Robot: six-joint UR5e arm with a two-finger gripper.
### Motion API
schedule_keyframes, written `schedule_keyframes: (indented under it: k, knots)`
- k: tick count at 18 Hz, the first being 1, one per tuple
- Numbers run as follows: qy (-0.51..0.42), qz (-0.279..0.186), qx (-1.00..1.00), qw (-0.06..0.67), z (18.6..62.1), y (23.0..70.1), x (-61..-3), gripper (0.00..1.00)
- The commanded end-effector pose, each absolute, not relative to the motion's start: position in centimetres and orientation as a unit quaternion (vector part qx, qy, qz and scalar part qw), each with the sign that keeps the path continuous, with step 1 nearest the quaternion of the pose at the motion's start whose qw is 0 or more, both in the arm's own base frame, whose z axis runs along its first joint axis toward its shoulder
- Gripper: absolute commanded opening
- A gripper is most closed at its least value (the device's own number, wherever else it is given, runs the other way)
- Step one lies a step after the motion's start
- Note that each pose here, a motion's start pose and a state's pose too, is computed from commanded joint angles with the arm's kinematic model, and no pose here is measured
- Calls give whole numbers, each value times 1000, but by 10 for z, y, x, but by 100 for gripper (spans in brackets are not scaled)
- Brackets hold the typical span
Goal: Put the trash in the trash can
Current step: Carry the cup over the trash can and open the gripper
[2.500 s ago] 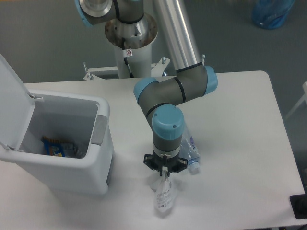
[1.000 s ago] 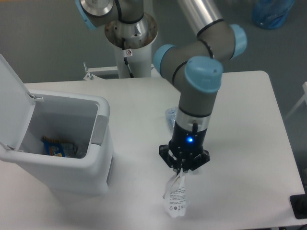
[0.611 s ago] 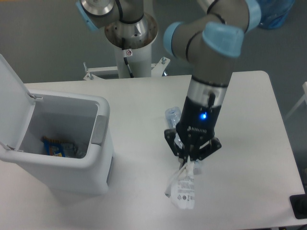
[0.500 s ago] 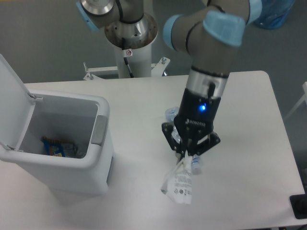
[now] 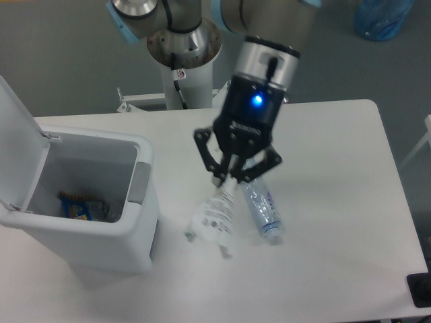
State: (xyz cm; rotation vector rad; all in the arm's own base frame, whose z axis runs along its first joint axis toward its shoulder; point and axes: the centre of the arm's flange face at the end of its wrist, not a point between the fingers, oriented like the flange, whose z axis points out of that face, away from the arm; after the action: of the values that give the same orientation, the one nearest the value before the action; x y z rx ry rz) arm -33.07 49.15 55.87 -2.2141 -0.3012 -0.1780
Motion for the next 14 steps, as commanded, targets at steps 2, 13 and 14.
schedule_keyframes:
  k: [2,13,14]
  knots:
    - [-102,-82,-894,429,554,496,-296,0]
    - [-32,-123,-915,384,511,514,-176,53]
    - [-31,-125,-915,382,510,514,-175,68]
